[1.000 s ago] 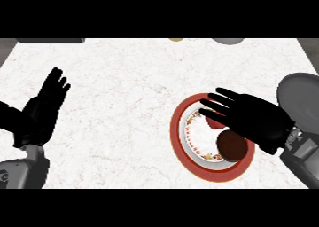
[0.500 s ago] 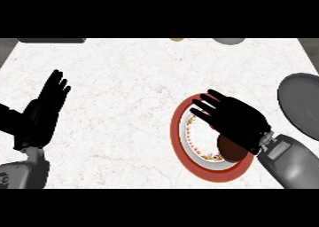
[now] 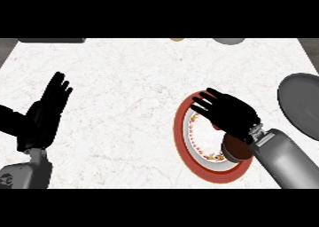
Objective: Pick the bell pepper from the plate and place it in the pan
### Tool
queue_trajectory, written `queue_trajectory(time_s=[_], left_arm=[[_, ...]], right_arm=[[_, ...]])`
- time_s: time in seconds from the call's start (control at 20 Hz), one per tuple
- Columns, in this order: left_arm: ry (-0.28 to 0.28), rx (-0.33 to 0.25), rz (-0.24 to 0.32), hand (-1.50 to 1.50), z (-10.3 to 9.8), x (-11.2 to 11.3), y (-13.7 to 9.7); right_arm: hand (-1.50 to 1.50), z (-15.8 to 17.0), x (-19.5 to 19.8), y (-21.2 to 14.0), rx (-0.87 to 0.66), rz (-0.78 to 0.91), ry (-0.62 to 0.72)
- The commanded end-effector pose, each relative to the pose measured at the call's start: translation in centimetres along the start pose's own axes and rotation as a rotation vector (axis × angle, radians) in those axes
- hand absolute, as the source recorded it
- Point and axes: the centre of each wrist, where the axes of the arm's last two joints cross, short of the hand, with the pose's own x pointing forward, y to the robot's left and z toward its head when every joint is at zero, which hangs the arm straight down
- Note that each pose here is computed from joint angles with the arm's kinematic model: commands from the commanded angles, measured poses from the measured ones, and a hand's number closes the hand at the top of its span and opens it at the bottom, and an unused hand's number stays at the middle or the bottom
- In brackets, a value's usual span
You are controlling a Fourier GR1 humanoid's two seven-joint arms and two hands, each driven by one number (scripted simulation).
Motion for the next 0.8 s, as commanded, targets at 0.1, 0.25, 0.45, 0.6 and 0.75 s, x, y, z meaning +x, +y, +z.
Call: queue_trajectory(time_s=[0.1,0.25,0.45,0.6,0.75], left_arm=[[-0.006,-0.014,-0.005,0.00,0.3,-1.0,0.8],[-0.007,0.002,0.001,0.00,-0.1,0.3,0.1],[0.005,-0.012,-0.008,0.00,-0.6,-0.6,-0.3],[-0.025,0.022,-0.011,0.00,-1.2,0.6,-0.5],[-0.008,-0.004,0.011,0.00,-1.0,-1.4,0.2]], right_arm=[[-1.50,-1.6,-0.6,1.9,0.013,-0.006,-0.013],[-1.50,-3.3,-0.6,2.1,0.005,-0.022,-0.014],[-1.50,-3.3,-1.8,1.3,-0.003,-0.057,-0.034],[-1.50,-4.6,-0.5,3.9,0.025,-0.040,-0.023],[-1.50,-5.7,0.1,3.9,0.049,-0.048,-0.041]])
